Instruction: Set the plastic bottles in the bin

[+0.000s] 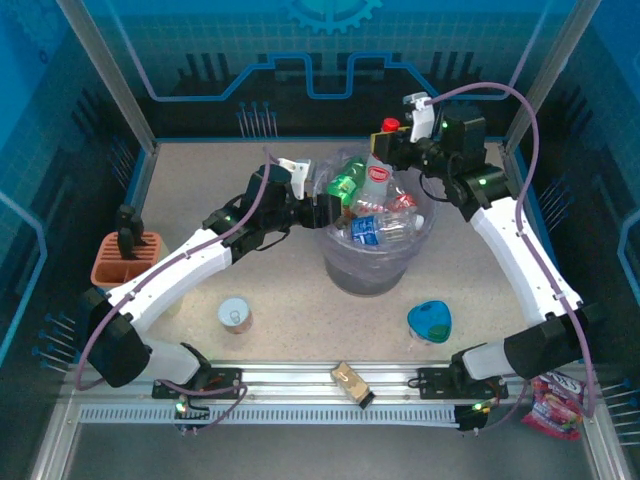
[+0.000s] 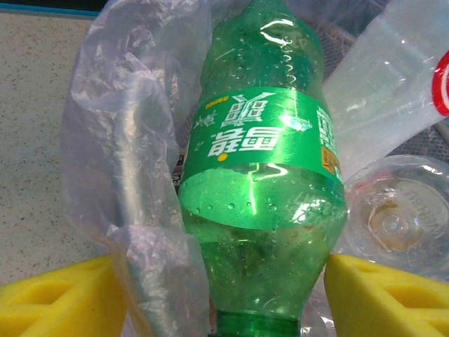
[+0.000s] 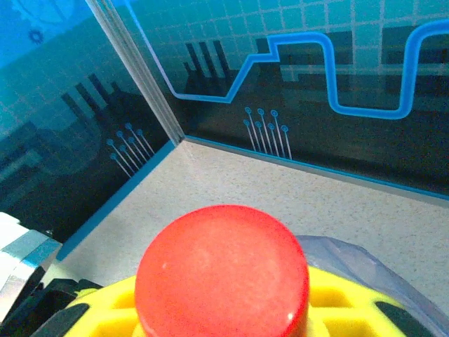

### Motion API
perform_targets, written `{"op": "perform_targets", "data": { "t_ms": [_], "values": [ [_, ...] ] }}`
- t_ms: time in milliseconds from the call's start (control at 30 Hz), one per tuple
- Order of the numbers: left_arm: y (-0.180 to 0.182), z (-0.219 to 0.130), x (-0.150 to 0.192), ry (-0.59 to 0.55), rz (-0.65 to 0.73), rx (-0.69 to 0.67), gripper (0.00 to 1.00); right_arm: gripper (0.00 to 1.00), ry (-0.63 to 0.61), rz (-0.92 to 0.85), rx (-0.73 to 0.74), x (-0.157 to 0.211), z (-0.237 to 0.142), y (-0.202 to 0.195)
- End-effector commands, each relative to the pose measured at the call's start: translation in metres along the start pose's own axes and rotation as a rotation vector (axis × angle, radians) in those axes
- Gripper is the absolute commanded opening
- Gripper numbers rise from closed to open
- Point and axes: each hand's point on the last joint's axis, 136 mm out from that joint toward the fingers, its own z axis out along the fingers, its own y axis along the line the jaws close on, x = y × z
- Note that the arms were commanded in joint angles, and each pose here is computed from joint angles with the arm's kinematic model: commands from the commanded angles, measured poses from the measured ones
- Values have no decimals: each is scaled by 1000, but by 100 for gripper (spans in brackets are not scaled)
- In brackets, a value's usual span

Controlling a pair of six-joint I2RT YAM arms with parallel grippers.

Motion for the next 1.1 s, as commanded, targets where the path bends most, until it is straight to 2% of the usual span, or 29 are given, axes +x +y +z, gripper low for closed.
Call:
{"op": "perform_targets", "data": {
  "t_ms": [0,167,367,433,533,567,633,700,767,933,1067],
  "values": [
    [-9,3,-3,2,15,24,72,19,110,238,-134,25,-3,5],
    [-10,2,-5,-5,14,27,72,19,71,334,-131,7,-23,-2],
    [-12,1,-8,-10,17,32,72,20,91,387,8,36,-30,-29],
    [-13,0,-10,-10,20,32,72,34,91,379,39,44,-35,-33],
    [-14,0,-11,-11,25,33,72,36,103,370,60,45,-45,-36],
    [-15,0,-12,-10,26,34,72,40,104,366,64,43,-47,-37],
    [-14,1,-12,-7,26,32,72,56,110,344,70,37,-54,-36],
    [-13,2,-12,-7,27,29,72,62,116,316,80,28,-60,-35],
    [-14,2,-12,-7,28,28,72,74,112,287,90,15,-66,-35],
    [-14,3,-11,0,28,31,72,74,111,227,138,-5,-70,-43],
    [-13,3,-11,3,30,23,72,60,108,199,149,-12,-64,-49]
  ]
}}
